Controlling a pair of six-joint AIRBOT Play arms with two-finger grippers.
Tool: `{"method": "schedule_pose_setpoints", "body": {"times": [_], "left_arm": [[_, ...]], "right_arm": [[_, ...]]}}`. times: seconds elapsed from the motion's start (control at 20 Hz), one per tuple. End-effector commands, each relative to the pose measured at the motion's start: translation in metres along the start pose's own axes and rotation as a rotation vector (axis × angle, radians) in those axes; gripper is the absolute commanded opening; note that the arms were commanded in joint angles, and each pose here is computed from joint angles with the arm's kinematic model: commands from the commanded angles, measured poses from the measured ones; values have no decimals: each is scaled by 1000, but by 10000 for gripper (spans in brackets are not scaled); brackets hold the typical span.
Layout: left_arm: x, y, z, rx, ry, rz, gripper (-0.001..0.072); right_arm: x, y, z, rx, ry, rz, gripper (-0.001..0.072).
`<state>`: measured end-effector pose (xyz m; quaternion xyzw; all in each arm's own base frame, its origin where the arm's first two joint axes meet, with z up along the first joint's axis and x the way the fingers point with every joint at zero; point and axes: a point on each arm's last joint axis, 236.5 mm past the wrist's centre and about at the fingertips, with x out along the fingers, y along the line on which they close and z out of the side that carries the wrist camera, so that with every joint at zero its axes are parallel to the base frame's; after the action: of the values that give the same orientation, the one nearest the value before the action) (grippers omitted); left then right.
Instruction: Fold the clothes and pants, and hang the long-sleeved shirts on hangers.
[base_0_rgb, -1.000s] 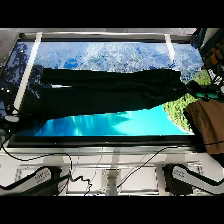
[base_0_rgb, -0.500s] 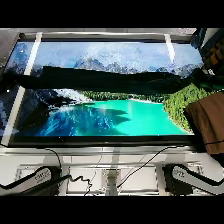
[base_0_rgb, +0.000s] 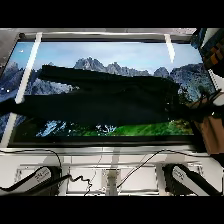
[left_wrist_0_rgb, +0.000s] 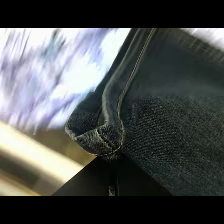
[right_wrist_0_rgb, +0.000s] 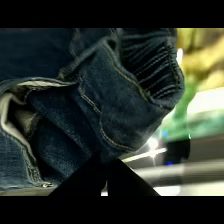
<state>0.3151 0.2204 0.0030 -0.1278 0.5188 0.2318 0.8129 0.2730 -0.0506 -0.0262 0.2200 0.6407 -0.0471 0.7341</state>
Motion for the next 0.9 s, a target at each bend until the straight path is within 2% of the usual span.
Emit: {"method": "schedule_pose_setpoints", "body": {"times": [0.0, 0.2, 0.25, 0.3, 0.35, 0.5, 0.65, 0.8, 0.85], "left_arm": [[8, 28, -57, -32, 101, 58, 20], [9, 52, -73, -56, 110, 112, 37], [8, 53, -73, -56, 109, 112, 197], [8, 52, -72, -59, 108, 109, 573], [9, 47, -71, -72, 103, 90, 693], [5, 20, -55, -136, 64, -9, 689], [-10, -36, -15, -247, -41, -218, 689], [-37, -112, 35, -242, -188, -454, 689], [-40, -132, 47, -227, -223, -486, 677]], "right_arm": [[19, -12, -41, 1, 40, -32, 35], [19, -13, -40, 0, 27, -35, 52], [19, -13, -37, -1, 15, -36, 167], [17, -12, -34, -4, 7, -35, 391], [14, -10, -30, -16, -6, -30, 522], [-9, -5, 3, -43, -112, -35, 527], [-36, 1, 41, -61, -254, -39, 526], [-47, 3, 62, -62, -342, -39, 525], [-47, 2, 64, -63, -351, -41, 525]]}}
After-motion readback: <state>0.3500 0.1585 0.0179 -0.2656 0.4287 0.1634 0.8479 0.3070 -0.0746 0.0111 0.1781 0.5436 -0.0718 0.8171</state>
